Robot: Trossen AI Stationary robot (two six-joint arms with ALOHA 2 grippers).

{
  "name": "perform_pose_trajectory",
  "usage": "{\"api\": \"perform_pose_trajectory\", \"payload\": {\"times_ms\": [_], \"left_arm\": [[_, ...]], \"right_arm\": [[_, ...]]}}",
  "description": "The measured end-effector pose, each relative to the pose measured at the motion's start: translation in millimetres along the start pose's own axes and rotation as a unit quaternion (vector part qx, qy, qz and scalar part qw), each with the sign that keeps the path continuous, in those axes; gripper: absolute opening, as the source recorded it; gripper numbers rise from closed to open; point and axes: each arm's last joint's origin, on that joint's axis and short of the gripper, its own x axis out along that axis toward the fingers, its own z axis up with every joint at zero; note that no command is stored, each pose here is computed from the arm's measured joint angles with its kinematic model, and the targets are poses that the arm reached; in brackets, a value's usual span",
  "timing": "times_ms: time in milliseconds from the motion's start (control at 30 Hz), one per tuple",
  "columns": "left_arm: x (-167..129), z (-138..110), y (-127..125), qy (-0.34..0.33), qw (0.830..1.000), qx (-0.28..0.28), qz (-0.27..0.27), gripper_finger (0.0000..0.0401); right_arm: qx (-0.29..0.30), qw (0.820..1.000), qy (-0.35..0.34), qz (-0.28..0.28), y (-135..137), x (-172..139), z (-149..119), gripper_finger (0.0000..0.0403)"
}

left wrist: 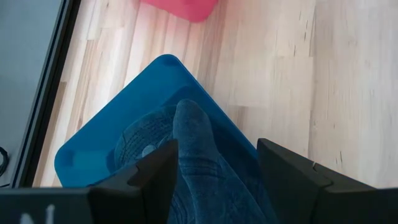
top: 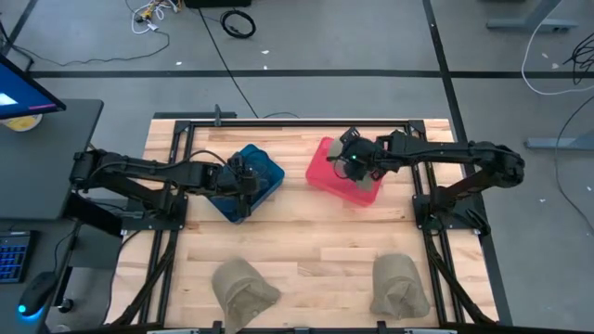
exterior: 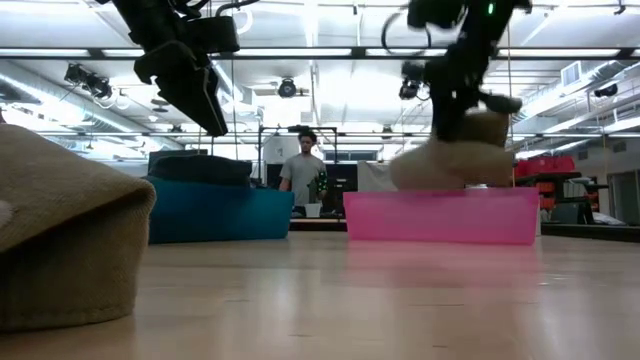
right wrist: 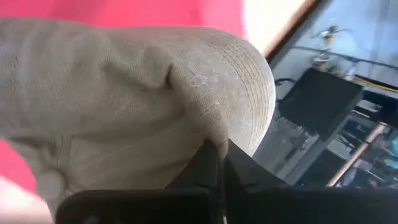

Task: Pick & Place hat
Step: Put the top brown cap into the pink bin

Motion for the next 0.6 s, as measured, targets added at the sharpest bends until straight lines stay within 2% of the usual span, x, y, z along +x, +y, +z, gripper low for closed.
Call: {"api": "perform_pose_trajectory", "payload": {"times_ms": [133,367,467,600], "left_arm": [[0,0,0,0.0,1.0,0.0,0.0,0.0222],[0,0,0,-0.001,1.0,0.0,0.0,0.0222],[0,0,0,-0.002,1.0,-0.001,0.0,0.0222],[0,0,0,-0.001,1.0,-0.013,0.0,0.0222]], "right_arm": [[-0.018,1.0,0.004,0.0,12,23,-2,0.0],[0.006,0.993,-0.117,-0.013,17,40,7,0.001],[0.049,0.99,-0.129,-0.014,18,47,7,0.0011],[0.154,0.98,-0.129,-0.012,21,59,7,0.0018]]}}
